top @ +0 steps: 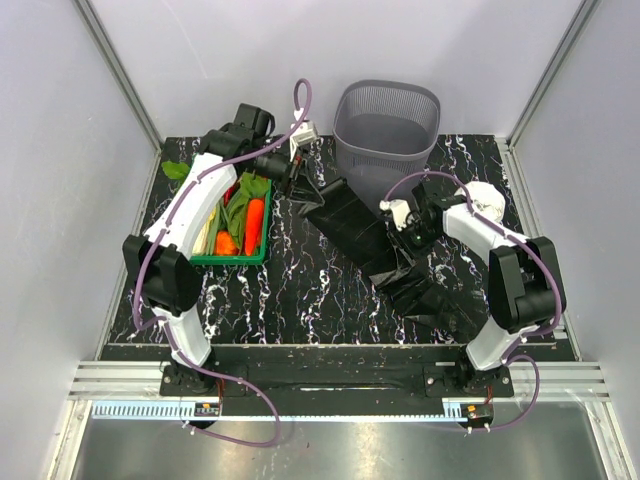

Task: Put the trash bags into the trash bin

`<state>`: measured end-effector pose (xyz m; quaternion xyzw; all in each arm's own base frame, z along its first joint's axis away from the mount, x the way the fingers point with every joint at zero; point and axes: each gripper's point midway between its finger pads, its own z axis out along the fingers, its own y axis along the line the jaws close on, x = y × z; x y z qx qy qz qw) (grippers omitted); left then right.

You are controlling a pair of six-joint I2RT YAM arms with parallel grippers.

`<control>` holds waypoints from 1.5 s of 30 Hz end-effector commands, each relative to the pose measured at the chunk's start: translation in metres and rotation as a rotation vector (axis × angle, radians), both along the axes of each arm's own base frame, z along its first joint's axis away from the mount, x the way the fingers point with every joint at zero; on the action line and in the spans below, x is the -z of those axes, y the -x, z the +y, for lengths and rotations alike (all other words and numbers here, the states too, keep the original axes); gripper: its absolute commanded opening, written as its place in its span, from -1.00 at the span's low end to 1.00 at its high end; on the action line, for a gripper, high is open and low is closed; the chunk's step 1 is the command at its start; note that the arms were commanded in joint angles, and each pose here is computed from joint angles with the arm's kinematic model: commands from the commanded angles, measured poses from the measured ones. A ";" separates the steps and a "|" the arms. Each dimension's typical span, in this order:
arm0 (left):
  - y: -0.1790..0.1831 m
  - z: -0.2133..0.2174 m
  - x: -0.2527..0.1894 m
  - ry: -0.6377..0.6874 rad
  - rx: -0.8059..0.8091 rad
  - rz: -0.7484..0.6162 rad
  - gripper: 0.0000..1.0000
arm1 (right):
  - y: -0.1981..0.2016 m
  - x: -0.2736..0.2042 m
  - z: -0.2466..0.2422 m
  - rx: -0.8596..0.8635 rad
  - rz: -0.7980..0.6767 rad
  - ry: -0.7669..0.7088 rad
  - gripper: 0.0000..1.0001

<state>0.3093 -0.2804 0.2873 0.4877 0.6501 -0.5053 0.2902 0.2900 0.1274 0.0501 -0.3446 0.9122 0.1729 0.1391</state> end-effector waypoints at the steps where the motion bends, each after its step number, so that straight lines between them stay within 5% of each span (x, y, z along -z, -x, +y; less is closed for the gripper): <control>1: -0.016 0.016 -0.056 0.009 -0.110 -0.165 -1.00 | -0.021 -0.034 0.005 0.024 -0.119 -0.037 -0.16; 15: -0.057 0.062 -0.110 -0.155 -0.408 -0.428 -1.00 | -0.041 -0.082 0.013 0.075 -0.250 -0.104 0.36; 45: -0.081 0.162 -0.172 -0.318 -0.837 -0.648 -1.00 | 0.000 -0.047 -0.007 0.001 -0.150 -0.012 0.34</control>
